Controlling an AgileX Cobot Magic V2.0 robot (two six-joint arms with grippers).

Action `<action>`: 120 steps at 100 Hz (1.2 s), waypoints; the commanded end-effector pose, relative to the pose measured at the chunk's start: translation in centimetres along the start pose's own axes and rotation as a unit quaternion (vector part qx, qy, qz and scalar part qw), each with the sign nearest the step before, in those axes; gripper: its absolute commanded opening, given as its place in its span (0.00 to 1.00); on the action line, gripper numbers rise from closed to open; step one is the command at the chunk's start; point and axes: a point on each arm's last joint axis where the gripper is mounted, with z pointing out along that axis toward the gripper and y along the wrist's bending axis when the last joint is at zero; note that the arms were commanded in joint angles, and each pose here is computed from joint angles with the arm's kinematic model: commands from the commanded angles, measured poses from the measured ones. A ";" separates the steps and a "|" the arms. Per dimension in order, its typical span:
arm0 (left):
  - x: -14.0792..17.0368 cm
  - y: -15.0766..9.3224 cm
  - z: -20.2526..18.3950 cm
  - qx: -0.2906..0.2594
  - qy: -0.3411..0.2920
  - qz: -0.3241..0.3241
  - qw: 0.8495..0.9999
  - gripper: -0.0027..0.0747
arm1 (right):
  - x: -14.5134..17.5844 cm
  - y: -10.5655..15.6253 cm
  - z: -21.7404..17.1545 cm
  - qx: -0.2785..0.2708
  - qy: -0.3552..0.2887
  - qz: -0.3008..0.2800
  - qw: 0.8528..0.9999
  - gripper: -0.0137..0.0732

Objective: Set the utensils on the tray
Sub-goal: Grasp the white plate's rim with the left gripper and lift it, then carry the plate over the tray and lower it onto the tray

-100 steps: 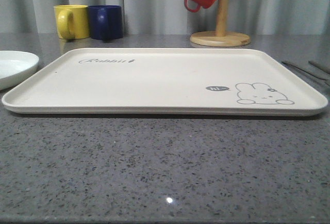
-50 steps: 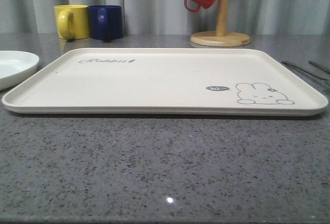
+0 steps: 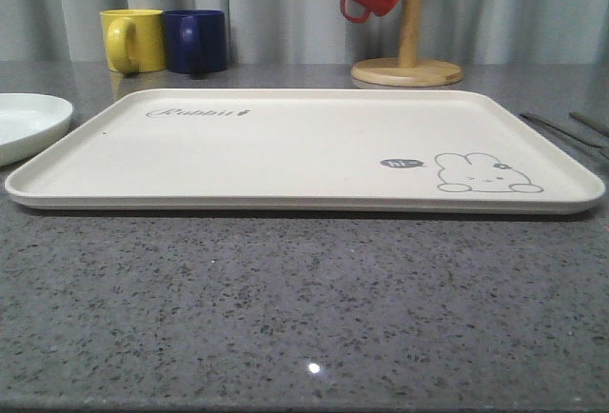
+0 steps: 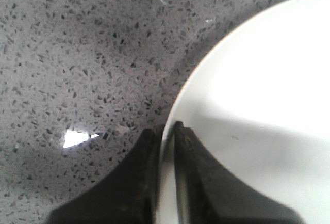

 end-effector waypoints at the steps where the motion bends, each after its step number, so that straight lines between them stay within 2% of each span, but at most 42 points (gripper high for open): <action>1: -0.6 -0.1 -1.3 -0.002 -0.025 0.004 1.000 0.02 | -1.5 0.1 -0.3 -0.002 -0.061 -0.005 0.998 0.08; 16: -0.5 0.5 -2.8 0.005 -0.043 -0.006 0.999 0.02 | -1.5 0.1 -0.3 -0.002 -0.061 -0.005 0.998 0.08; 36: -0.2 1.6 -7.2 0.040 -0.110 -0.036 0.993 0.02 | -1.5 0.1 -0.3 -0.002 -0.061 -0.005 0.998 0.08; 54: 0.6 1.0 -11.2 0.079 -0.160 -0.030 0.983 0.01 | -1.5 0.1 -0.3 -0.002 -0.061 -0.005 0.998 0.08; 76: 0.9 -2.0 -13.1 0.152 -0.187 0.002 0.971 0.01 | -1.5 0.1 -0.3 -0.002 -0.061 -0.005 0.998 0.08; 120: 0.1 -11.6 -9.9 0.236 -0.122 0.118 0.957 0.01 | -1.5 0.1 -0.3 -0.002 -0.061 -0.005 0.998 0.08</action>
